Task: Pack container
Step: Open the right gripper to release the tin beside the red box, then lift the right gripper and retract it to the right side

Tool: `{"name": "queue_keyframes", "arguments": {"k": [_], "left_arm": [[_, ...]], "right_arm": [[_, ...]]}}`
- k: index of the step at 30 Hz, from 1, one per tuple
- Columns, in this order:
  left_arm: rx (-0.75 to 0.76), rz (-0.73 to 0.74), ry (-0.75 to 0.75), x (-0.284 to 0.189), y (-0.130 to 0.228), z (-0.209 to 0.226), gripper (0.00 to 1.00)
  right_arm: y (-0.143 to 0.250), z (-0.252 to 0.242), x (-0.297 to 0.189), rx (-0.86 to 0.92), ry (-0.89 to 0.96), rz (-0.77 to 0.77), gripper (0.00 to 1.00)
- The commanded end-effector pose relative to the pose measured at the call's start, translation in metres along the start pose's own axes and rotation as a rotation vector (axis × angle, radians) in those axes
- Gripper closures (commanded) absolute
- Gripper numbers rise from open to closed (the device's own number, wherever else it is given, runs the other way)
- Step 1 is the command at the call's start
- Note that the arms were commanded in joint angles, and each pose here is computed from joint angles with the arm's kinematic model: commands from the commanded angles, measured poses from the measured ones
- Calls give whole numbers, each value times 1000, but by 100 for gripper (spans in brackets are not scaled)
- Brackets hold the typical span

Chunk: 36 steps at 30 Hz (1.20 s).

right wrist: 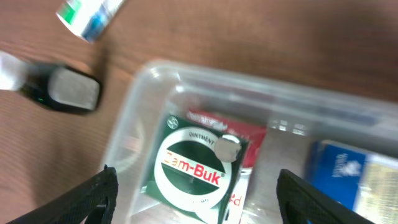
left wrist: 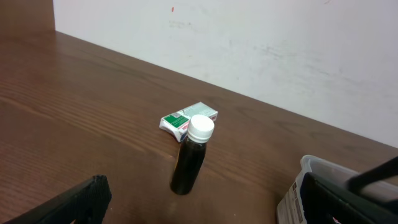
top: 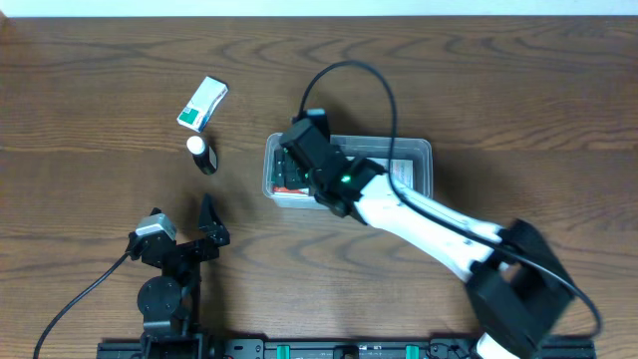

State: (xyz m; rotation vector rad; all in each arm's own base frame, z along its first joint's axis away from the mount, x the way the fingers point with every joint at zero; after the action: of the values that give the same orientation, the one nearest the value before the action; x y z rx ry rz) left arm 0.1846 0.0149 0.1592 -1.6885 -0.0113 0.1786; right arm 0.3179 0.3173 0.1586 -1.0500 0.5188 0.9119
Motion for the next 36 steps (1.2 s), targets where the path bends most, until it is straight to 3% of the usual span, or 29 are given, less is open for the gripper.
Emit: {"name": "queue_keyframes", "arguments": {"k": [1,7,17,27,36], "left_arm": [[20,57,-17,2,16,3,2],[20,57,-17,2,16,3,2],[21,56,-23,2,15,4,2],[21,55,-24,2,15,4,2],[3,57,-8,2,16,2,2]], "right_arm": [[-35,-3,-38,1,-10,-116,19],[-88,-38,-97,11,17,-236,14],[-158,-170,-179,272,221,-407,2],[-167,-279,-209,540,415,-434,1],[-156,-312,-203,627,500,-368,1]]}}
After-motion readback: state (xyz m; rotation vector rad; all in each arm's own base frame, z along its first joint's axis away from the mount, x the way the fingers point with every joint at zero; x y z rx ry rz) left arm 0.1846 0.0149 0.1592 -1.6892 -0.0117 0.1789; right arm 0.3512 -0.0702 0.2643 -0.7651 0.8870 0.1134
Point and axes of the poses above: each gripper's point midway between its finger pads, its own x axis out along the fingers, its own z axis along the line the jaws close on, y = z × x, the point moved 6 cm from there along -x, back along the fingers, and after that the axes turned 11 degrees about x, right-handed, at the moved point
